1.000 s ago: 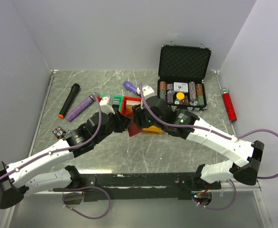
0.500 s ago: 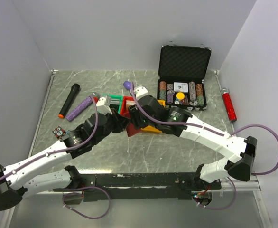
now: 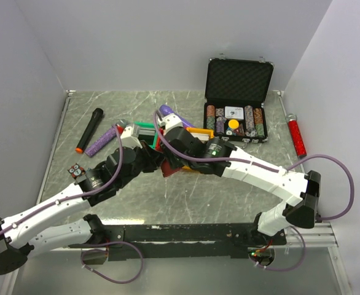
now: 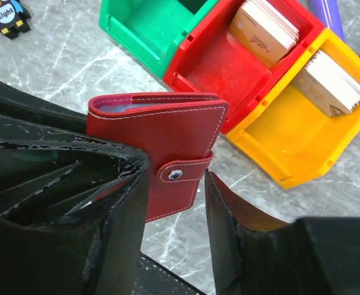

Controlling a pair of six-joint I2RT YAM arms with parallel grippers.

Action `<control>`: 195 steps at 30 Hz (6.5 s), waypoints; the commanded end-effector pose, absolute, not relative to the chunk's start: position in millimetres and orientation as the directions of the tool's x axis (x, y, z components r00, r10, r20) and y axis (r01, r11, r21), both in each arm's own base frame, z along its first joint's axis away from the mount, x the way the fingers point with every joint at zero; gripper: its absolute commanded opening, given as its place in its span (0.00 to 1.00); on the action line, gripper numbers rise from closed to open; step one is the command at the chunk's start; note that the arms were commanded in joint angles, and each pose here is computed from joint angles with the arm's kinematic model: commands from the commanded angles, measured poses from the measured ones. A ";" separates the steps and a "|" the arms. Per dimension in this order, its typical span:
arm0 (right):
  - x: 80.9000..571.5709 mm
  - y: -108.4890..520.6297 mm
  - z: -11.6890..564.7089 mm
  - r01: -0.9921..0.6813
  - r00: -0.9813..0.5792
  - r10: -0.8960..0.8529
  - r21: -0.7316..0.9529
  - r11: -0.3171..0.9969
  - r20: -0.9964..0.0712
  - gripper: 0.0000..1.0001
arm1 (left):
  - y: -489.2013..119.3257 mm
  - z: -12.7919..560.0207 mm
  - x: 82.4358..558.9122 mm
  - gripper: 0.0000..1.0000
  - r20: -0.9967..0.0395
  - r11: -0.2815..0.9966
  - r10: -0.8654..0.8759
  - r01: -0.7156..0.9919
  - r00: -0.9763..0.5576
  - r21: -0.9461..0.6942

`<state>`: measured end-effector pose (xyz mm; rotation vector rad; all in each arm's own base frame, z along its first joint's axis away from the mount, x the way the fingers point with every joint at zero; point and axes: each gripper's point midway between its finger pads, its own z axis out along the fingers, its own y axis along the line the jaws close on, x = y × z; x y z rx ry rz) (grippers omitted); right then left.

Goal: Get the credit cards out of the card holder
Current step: Open the card holder.

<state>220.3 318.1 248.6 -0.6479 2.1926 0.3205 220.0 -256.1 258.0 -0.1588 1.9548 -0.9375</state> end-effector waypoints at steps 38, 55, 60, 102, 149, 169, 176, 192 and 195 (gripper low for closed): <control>246.0 311.6 235.3 -0.452 -0.519 -0.448 -0.211 0.867 -0.728 0.11 | -262.1 344.0 199.5 0.01 -0.609 0.480 -0.584 0.377 -0.537 -0.792; 226.9 307.3 239.9 -0.517 -0.527 -0.420 -0.114 0.848 -0.739 0.00 | -248.7 325.4 204.7 0.01 -0.630 0.538 -0.590 0.336 -0.505 -0.773; 221.1 303.7 242.1 -0.528 -0.527 -0.406 -0.087 0.845 -0.747 0.00 | -242.2 318.0 207.2 0.01 -0.640 0.566 -0.591 0.313 -0.491 -0.763; 224.6 236.5 272.0 -0.536 -0.542 -0.002 0.344 0.771 -0.840 0.69 | -249.9 314.8 177.9 0.01 -0.677 0.360 -0.623 0.626 -0.391 -0.692; 155.4 252.0 335.9 -0.774 -0.543 0.105 0.545 0.323 -0.833 0.71 | -267.8 344.1 123.7 0.02 -0.730 -0.195 -0.385 0.822 -0.565 -0.534; 150.5 267.6 329.9 -0.794 -0.546 0.040 0.533 0.293 -0.837 0.65 | -267.9 356.3 122.9 0.04 -0.730 -0.217 -0.395 0.828 -0.558 -0.516; 143.5 278.8 327.0 -0.796 -0.575 0.000 0.559 0.229 -0.818 0.51 | -266.0 360.9 117.0 0.04 -0.726 -0.252 -0.393 0.825 -0.564 -0.505; 138.2 276.2 328.4 -0.803 -0.565 -0.050 0.535 0.264 -0.823 0.00 | -268.4 354.1 116.8 0.48 -0.696 -0.301 -0.370 0.788 -0.615 -0.537; 148.7 267.8 328.7 -0.785 -0.557 -0.075 0.494 0.374 -0.827 0.00 | -267.5 353.0 116.7 0.55 -0.683 -0.306 -0.381 0.783 -0.623 -0.542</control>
